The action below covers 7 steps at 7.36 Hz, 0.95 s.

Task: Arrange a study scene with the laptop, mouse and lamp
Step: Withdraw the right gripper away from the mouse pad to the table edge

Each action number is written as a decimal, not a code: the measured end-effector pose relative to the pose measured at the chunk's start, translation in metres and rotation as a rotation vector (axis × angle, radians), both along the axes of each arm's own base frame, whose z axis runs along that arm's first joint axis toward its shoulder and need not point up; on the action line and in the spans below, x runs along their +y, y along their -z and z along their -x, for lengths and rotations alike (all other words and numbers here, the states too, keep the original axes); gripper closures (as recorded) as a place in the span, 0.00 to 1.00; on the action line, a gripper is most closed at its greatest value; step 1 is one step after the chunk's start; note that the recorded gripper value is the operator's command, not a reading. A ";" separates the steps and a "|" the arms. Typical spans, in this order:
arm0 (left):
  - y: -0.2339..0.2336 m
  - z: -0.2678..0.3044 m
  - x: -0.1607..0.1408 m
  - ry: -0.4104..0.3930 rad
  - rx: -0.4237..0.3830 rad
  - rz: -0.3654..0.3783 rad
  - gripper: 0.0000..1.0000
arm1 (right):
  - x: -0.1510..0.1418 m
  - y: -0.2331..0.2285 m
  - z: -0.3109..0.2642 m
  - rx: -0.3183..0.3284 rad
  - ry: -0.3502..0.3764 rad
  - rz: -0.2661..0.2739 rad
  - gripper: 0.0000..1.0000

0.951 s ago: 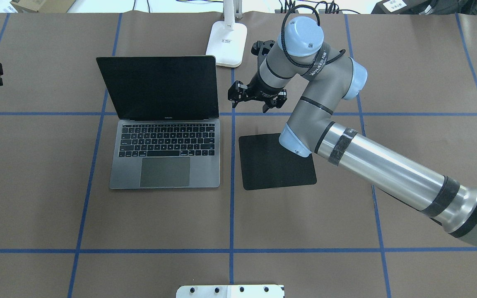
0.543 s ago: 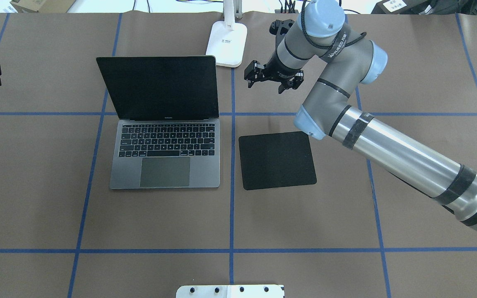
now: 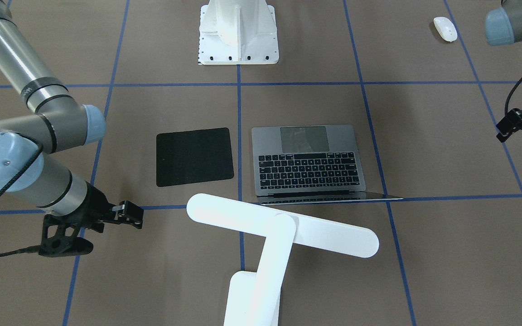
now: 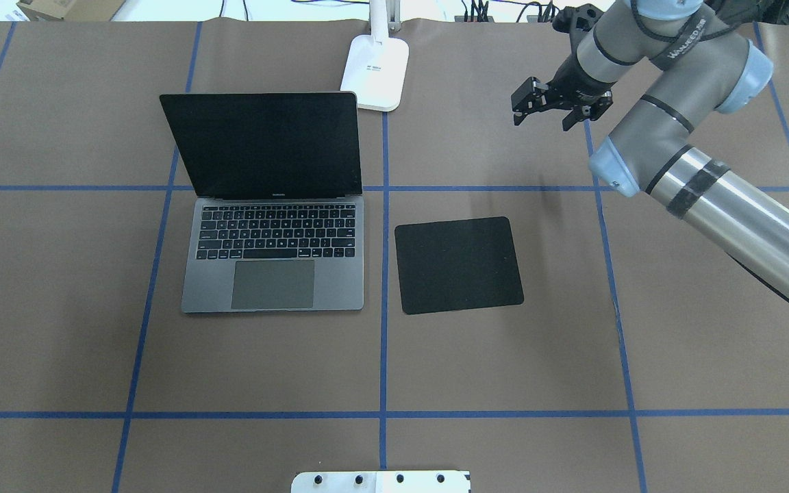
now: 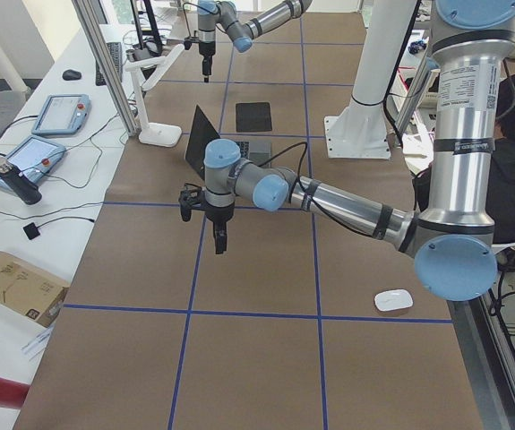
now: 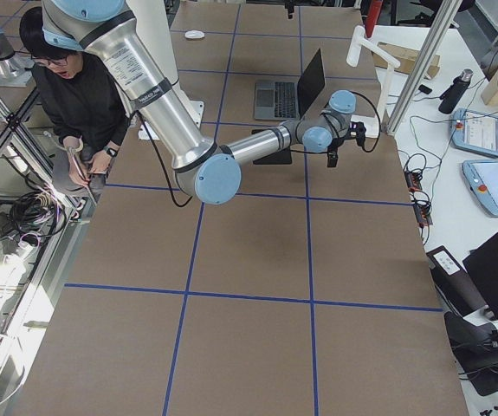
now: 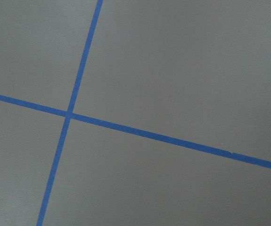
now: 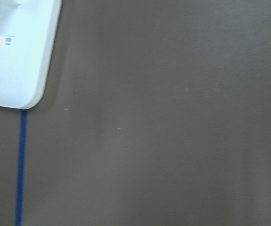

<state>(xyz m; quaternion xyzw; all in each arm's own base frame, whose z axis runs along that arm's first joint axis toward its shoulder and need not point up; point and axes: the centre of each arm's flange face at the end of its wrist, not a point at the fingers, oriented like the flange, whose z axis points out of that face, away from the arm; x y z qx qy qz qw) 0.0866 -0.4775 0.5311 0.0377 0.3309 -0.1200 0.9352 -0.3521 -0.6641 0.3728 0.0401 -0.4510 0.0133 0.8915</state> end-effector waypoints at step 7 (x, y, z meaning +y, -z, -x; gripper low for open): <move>-0.127 0.064 0.200 0.125 0.069 0.102 0.00 | 0.057 -0.119 -0.168 0.186 0.235 -0.013 0.01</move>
